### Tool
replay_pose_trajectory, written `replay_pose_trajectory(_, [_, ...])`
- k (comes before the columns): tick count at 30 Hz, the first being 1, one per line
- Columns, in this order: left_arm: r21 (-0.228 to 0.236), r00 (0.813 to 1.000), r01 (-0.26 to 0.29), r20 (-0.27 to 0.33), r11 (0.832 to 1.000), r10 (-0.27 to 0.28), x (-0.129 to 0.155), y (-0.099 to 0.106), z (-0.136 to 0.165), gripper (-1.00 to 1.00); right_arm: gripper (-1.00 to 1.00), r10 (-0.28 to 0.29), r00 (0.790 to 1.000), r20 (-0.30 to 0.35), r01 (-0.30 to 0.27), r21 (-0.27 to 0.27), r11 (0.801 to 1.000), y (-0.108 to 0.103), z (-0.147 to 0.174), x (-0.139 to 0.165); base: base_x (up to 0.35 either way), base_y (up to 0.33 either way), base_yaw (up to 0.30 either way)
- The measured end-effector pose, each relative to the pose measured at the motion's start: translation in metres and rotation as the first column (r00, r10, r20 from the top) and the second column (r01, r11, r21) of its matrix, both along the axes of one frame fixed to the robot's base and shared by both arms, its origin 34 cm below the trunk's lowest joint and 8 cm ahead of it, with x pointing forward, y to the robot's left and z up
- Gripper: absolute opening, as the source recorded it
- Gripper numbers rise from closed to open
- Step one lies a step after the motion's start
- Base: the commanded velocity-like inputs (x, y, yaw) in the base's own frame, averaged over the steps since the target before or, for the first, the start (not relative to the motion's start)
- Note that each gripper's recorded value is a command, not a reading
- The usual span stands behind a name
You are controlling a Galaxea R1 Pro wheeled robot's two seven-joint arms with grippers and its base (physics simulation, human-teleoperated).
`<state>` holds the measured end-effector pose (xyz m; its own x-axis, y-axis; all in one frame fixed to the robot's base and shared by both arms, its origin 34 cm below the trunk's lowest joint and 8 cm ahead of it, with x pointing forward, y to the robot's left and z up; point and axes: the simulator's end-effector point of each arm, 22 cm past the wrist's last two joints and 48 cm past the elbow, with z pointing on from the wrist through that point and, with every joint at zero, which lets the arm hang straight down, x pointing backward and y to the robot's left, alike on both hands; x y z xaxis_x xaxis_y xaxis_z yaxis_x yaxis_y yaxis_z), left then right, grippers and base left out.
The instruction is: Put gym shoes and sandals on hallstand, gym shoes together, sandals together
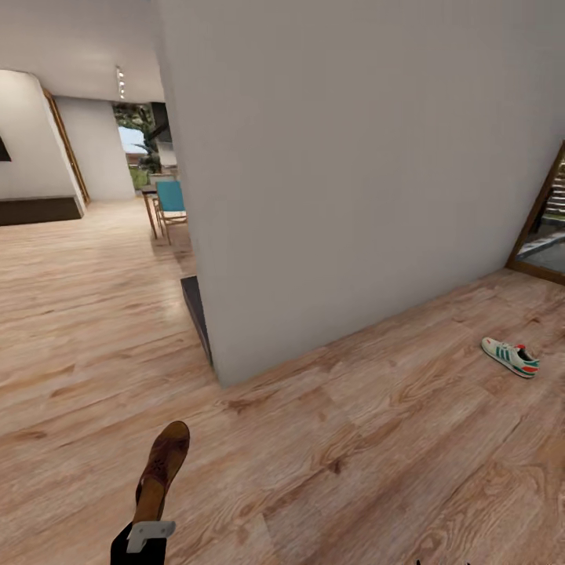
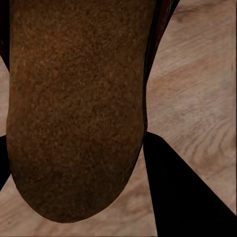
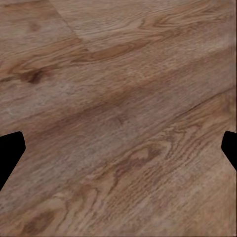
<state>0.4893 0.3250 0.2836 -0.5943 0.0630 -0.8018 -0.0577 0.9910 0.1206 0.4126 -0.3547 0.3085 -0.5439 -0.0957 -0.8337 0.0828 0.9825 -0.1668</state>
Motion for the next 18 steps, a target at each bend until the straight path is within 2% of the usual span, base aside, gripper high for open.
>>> replay_pose_trajectory(18, [0.001, 1.0, 0.0, 0.0, 1.0, 0.0, 0.0002, 0.001, 0.0003, -1.0, 1.0, 0.0, 1.0, 0.002, 0.0, 0.0, 1.0, 0.0, 0.0008, 0.0008, 0.285, -0.14, -0.271])
